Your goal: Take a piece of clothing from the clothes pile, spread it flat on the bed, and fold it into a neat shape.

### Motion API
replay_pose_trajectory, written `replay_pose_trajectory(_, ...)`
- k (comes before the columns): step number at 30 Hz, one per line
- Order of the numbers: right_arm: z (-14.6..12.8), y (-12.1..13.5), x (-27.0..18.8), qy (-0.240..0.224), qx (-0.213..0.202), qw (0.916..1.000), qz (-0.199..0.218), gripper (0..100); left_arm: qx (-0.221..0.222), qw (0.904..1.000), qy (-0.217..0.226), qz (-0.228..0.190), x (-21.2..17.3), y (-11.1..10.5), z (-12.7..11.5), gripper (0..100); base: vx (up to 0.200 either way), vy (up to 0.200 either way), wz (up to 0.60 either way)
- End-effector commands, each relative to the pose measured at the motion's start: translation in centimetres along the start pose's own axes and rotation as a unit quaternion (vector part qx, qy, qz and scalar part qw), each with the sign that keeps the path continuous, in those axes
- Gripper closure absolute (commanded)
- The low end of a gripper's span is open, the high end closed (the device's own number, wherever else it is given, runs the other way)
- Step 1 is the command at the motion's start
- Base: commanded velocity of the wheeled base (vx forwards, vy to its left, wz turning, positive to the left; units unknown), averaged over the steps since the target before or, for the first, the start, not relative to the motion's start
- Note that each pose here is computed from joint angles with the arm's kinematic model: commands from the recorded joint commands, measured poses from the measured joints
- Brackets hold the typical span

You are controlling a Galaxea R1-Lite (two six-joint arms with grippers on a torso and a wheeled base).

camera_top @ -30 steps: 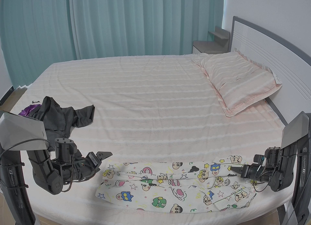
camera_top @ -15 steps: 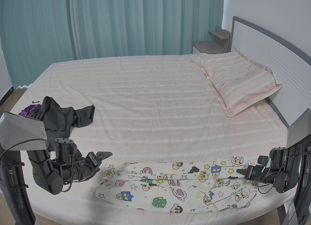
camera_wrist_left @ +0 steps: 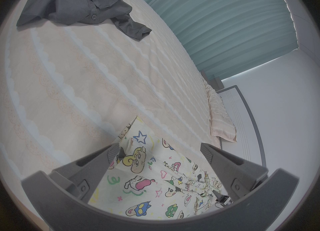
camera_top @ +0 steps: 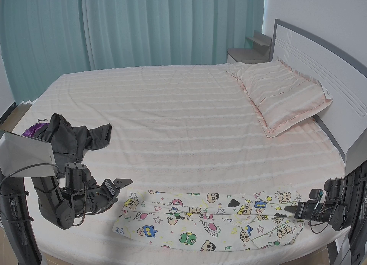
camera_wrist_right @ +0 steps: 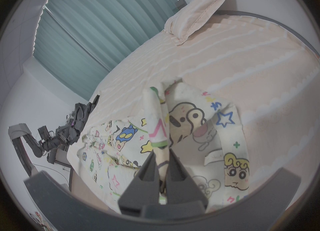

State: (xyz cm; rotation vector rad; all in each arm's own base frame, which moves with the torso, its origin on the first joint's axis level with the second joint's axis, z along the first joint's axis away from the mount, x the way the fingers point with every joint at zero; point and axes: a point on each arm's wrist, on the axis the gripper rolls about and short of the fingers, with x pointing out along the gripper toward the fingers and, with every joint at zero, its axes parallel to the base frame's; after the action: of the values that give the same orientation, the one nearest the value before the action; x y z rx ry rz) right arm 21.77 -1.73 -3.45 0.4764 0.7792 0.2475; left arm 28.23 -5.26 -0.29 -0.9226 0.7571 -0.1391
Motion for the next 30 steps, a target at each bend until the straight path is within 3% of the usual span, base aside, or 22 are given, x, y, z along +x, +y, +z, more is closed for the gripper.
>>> replay_pose_trajectory(1, -1.0, -0.4, 0.2, 0.021, 0.003, 0.9997, -0.007, 100, 0.0, 1.0, 0.0, 0.0, 0.0, 0.0, 0.0, 0, 0.0, 0.0, 0.0)
replay_pose_trajectory(4, -1.0, -0.4, 0.2, 0.022, 0.003, 0.9997, -0.007, 100, 0.0, 1.0, 0.0, 0.0, 0.0, 0.0, 0.0, 0, 0.0, 0.0, 0.0)
replay_pose_trajectory(5, -1.0, -0.4, 0.2, 0.023, 0.004, 0.9997, -0.008, 0, 0.0, 1.0, 0.0, 0.0, 0.0, 0.0, 0.0, 0, 0.0, 0.0, 0.0)
replay_pose_trajectory(13, -0.7, -0.9, -0.2, 0.009, 0.013, 0.9996, -0.022, 0, 0.0, 1.0, 0.0, 0.0, 0.0, 0.0, 0.0, 0, 0.0, 0.0, 0.0)
replay_pose_trajectory(17, 0.4, -1.0, -1.3, -0.026, 0.016, 0.999, -0.034, 0, 0.0, 1.0, 0.0, -0.001, 0.0, 0.0, 0.0, 0, 0.0, 0.0, 0.0)
replay_pose_trajectory(22, 2.5, 0.3, -3.1, -0.113, 0.058, 0.9881, -0.086, 0, 0.001, 1.0, -0.002, -0.003, 0.0, -0.1, 0.1, 0, 0.0, 0.0, 0.0)
replay_pose_trajectory(25, 3.4, 2.0, -3.8, -0.148, 0.084, 0.9834, -0.063, 0, 0.004, 0.9999, 0.007, -0.007, 0.0, -0.5, -0.4, 0, 0.0, 0.0, 0.0)
replay_pose_trajectory(30, 3.3, 3.4, -3.6, -0.154, 0.114, 0.9802, -0.05, 0, 0.01, 0.9996, 0.025, -0.006, 0.0, -0.8, -1.5, 0, 0.0, 0.0, 0.0)
